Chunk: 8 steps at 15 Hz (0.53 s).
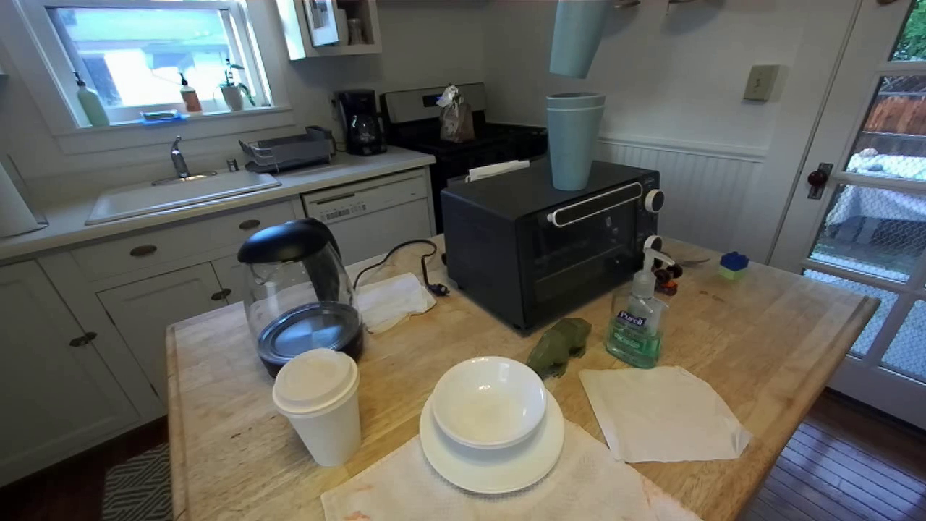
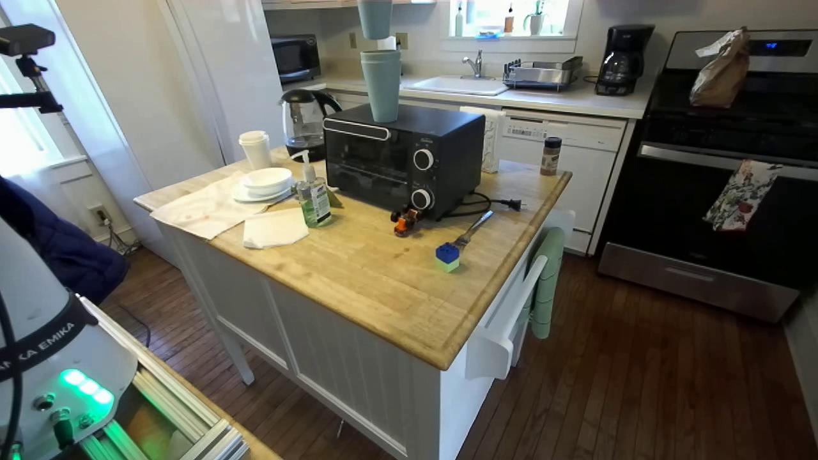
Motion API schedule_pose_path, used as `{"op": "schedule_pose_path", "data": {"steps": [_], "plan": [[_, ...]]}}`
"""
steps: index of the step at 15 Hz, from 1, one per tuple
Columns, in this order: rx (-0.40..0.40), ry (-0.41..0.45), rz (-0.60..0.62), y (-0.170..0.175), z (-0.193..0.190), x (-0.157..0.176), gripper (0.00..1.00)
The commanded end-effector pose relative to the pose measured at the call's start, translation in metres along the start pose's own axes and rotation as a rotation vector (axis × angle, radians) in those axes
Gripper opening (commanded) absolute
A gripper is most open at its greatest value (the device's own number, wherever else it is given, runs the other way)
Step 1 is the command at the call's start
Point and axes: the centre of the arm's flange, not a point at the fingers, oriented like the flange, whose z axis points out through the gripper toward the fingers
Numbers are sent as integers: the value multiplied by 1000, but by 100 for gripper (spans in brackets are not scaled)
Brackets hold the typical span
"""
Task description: Pick up the blue cup on the far left and put it in the middle blue cup, pick up the blue cup on the right and put it in the stacked blue cups
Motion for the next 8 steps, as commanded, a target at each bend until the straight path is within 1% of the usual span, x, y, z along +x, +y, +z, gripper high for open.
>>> {"op": "schedule_pose_path", "data": {"steps": [1, 5, 8], "plan": [[-26, -33, -27, -2, 1, 1, 1], [-61, -24, -37, 0, 10, 5, 1], [-69, -19, -39, 1, 16, 9, 1]]}}
